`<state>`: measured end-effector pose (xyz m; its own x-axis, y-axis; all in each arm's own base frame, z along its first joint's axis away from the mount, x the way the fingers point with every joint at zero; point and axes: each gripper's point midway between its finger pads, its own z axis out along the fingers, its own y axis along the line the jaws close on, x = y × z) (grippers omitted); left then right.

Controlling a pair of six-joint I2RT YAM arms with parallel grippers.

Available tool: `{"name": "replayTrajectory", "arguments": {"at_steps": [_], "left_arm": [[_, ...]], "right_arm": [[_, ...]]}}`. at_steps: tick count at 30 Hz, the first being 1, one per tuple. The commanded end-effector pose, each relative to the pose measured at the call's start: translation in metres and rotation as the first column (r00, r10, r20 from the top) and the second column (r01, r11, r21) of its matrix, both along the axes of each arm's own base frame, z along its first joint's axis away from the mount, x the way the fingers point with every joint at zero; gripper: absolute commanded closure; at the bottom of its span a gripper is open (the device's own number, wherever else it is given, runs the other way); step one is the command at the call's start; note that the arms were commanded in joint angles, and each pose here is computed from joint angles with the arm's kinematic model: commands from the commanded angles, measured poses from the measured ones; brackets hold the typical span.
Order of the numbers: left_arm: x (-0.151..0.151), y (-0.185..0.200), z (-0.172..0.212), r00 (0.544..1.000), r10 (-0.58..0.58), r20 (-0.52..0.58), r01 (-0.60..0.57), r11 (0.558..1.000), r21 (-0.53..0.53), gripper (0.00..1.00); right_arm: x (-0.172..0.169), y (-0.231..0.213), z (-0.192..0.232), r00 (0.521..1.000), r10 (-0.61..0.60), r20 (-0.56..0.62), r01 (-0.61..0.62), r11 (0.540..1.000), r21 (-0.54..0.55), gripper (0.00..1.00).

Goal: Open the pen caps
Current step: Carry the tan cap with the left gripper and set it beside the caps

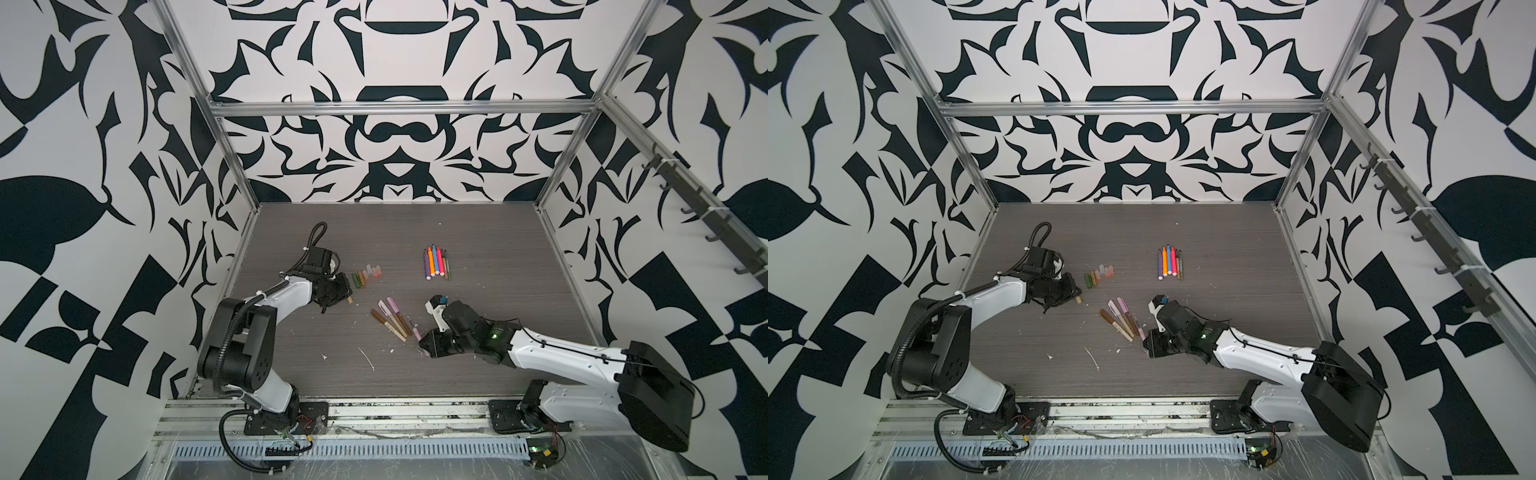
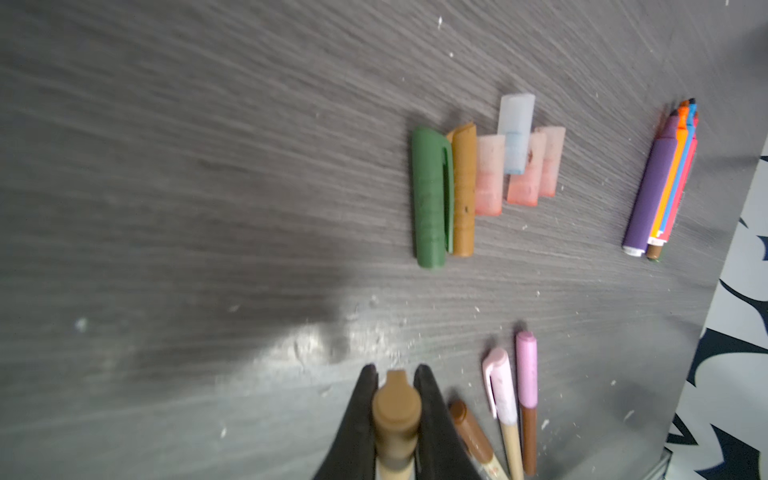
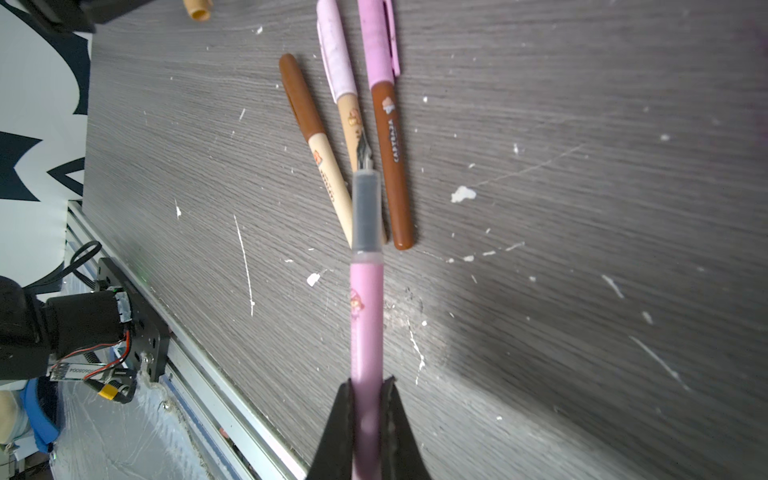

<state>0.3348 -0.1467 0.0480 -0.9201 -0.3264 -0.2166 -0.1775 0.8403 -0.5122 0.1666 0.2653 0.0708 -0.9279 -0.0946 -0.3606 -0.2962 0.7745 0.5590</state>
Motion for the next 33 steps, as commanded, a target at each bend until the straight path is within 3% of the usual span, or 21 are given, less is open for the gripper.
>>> {"name": "replayTrajectory", "arguments": {"at_steps": [1,12,16,33], "left_arm": [[0.015,-0.004,0.001,1.000,-0.023,0.014,0.023,1.000,0.002,0.90],[0.044,-0.003,-0.012,0.999,-0.047,-0.009,0.048,0.997,0.067,0.88],[0.049,-0.002,-0.014,0.999,-0.046,-0.012,0.047,0.996,0.077,0.81],[0.051,-0.003,-0.019,0.999,-0.042,-0.028,0.044,0.997,0.063,0.75]], "right_arm": [[0.011,0.002,0.013,0.999,-0.006,0.049,0.006,1.000,-0.002,1.00],[0.013,-0.007,0.014,0.998,-0.015,0.066,0.017,0.999,-0.034,1.00],[0.014,-0.007,0.015,0.998,-0.018,0.068,0.020,0.999,-0.031,1.00],[0.012,-0.010,0.016,0.997,-0.021,0.069,0.023,0.999,-0.032,1.00]]}}
